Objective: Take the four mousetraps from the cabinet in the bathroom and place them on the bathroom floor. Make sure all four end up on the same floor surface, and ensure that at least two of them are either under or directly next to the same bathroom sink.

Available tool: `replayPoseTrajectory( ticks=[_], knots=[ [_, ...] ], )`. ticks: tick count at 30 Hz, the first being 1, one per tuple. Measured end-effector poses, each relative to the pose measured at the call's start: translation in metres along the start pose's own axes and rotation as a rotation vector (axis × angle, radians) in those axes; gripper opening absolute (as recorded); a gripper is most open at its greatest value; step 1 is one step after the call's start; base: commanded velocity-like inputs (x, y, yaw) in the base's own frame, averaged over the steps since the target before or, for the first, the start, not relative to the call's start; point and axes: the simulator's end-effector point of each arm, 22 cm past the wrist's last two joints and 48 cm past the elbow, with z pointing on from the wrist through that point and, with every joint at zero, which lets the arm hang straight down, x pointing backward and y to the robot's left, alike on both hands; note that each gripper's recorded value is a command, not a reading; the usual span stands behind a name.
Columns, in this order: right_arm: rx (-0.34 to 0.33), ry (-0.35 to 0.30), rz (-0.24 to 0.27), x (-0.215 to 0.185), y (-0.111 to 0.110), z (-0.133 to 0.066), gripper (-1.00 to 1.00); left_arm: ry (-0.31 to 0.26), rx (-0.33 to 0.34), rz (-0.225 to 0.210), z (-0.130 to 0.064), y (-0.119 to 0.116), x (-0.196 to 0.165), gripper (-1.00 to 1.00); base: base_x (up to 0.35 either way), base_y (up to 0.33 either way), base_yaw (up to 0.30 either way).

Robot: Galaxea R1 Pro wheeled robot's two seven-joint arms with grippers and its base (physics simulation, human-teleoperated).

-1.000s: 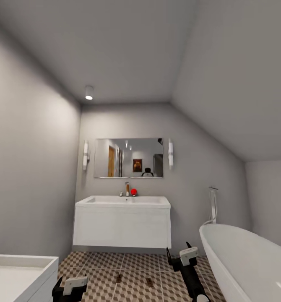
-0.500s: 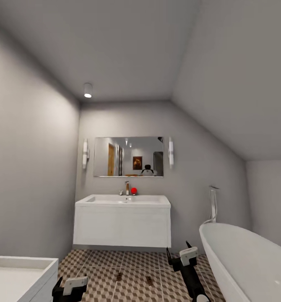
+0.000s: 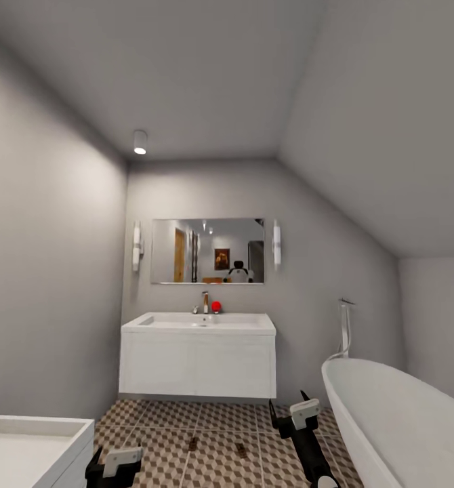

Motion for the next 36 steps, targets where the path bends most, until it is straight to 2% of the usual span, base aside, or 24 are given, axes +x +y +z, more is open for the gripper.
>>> replayPoseTrajectory(
  ticks=[36],
  knots=[
    [-0.013, 0.058, 0.007, -0.027, -0.008, 0.019, 1.0, 0.059, 0.008, 0.012, 0.004, 0.0, -0.034, 1.0, 0.0, 0.0, 0.0]
  ],
)
